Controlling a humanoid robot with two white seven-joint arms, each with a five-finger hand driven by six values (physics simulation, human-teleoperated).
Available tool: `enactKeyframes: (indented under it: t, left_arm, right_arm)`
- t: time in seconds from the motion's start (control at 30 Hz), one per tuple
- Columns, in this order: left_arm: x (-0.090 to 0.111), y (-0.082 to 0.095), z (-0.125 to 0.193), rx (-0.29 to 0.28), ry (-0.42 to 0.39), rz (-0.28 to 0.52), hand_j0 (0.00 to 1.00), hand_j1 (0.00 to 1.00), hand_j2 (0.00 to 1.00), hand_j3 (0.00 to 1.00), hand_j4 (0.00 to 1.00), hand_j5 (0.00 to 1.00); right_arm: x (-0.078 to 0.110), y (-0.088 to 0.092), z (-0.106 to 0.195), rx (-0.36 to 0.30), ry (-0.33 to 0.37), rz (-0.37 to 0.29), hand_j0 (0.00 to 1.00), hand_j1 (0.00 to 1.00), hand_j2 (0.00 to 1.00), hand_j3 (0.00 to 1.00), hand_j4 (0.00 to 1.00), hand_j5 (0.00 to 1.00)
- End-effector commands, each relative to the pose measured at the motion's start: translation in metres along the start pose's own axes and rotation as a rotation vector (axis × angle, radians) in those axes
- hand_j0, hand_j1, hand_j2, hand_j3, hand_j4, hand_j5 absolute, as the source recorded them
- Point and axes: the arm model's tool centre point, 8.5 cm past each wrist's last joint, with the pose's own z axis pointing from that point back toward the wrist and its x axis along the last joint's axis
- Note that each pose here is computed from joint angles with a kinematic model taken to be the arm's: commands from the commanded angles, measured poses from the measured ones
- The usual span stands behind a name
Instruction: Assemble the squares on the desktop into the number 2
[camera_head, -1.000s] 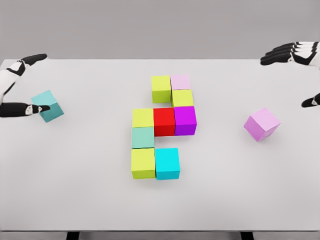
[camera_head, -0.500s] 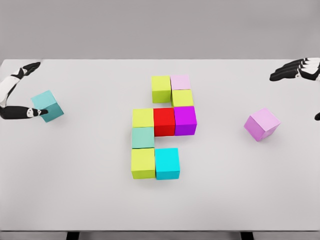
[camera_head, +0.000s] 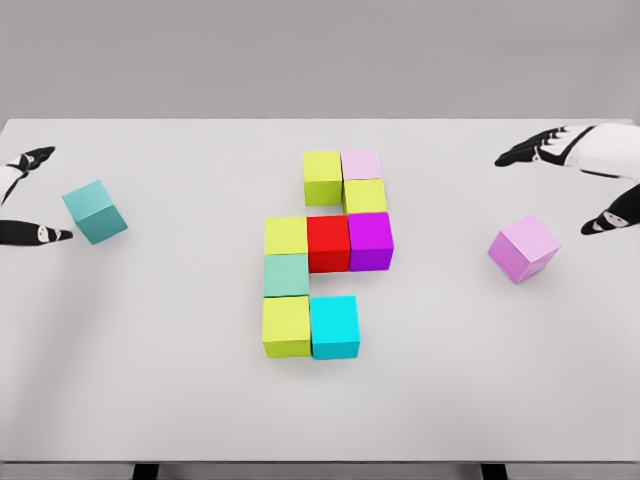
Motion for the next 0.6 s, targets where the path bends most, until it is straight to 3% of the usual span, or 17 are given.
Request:
enactKeyframes:
  t: [0.0, 0.13, 0.23, 0.33, 0.47, 0.57]
  left_arm:
    - [-0.001, -0.002, -0.001, 0.000, 0.007, -0.004, 1.00, 1.00, 1.00, 1.00, 1.00, 1.00]
    - [0.000, -0.009, -0.002, -0.004, 0.006, 0.014, 1.00, 1.00, 1.00, 1.00, 1.00, 1.00]
    - [-0.003, -0.018, -0.006, -0.005, 0.010, 0.047, 1.00, 1.00, 1.00, 1.00, 1.00, 1.00]
    - [-0.006, -0.016, -0.006, 0.004, 0.022, 0.054, 1.00, 1.00, 1.00, 1.00, 1.00, 1.00]
    - [-0.009, -0.026, -0.010, 0.002, 0.041, 0.084, 1.00, 1.00, 1.00, 1.00, 1.00, 1.00]
    - [-0.007, -0.031, -0.016, 0.008, 0.048, 0.109, 1.00, 1.00, 1.00, 1.00, 1.00, 1.00]
  right_arm:
    - [0.003, 0.004, -0.016, -0.005, -0.023, 0.007, 1.00, 1.00, 1.00, 1.00, 1.00, 1.00]
    - [-0.004, 0.008, -0.021, 0.019, 0.045, 0.028, 1.00, 1.00, 1.00, 1.00, 1.00, 1.00]
    - [-0.005, 0.012, -0.024, 0.025, 0.043, 0.024, 1.00, 1.00, 1.00, 1.00, 1.00, 1.00]
    - [-0.007, 0.017, -0.024, 0.036, 0.047, 0.014, 1.00, 1.00, 1.00, 1.00, 1.00, 1.00]
    - [-0.028, 0.033, -0.021, 0.069, 0.107, -0.019, 1.00, 1.00, 1.00, 1.00, 1.00, 1.00]
    - [-0.031, 0.040, -0.024, 0.084, 0.115, -0.021, 1.00, 1.00, 1.00, 1.00, 1.00, 1.00]
